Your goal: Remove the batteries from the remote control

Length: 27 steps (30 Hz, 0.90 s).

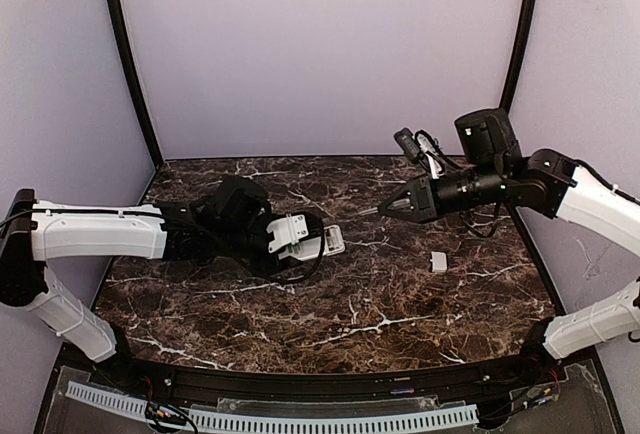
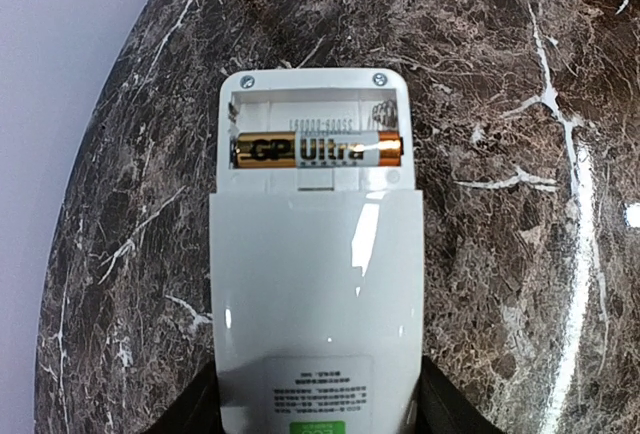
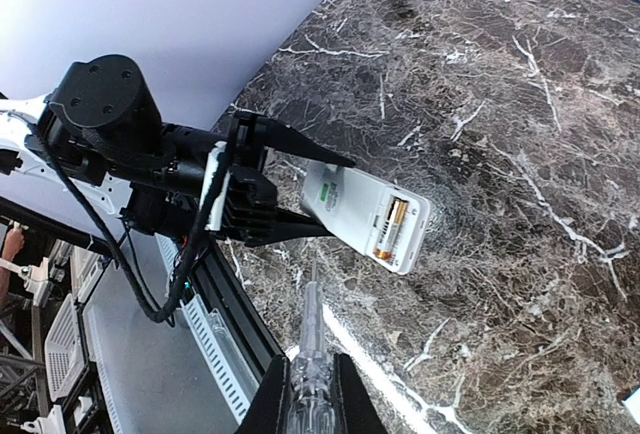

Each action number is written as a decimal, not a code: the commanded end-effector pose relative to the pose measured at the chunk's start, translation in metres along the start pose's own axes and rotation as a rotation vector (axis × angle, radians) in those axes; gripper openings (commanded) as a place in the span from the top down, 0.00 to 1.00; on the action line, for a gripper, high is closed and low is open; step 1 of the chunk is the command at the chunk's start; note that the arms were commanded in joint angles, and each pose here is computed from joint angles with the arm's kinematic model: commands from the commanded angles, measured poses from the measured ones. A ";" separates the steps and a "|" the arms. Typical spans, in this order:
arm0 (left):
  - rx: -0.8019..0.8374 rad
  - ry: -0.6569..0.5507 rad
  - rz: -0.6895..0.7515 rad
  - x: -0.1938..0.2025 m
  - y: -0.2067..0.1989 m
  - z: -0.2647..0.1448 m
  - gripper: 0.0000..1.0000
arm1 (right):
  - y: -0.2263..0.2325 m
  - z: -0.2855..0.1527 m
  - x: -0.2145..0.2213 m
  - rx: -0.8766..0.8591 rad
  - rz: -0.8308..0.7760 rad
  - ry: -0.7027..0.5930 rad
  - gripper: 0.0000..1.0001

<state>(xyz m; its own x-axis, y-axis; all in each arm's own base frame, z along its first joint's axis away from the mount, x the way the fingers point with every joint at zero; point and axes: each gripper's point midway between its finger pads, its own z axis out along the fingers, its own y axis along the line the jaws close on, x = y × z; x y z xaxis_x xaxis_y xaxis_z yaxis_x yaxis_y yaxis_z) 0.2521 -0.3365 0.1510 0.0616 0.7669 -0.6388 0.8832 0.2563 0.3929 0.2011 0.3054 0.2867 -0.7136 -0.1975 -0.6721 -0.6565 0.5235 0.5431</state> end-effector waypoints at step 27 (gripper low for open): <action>-0.025 -0.065 0.053 -0.009 -0.012 -0.017 1.00 | -0.004 0.051 0.012 0.044 0.030 0.152 1.00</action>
<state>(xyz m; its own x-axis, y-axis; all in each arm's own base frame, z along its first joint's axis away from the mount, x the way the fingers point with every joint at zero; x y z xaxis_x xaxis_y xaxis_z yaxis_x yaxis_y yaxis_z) 0.2365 -0.3338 0.1428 0.0781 0.7781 -0.6233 0.8854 0.2331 0.4021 0.2032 0.3395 0.2463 -0.7641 -0.3096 -0.5660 -0.6285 0.5553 0.5446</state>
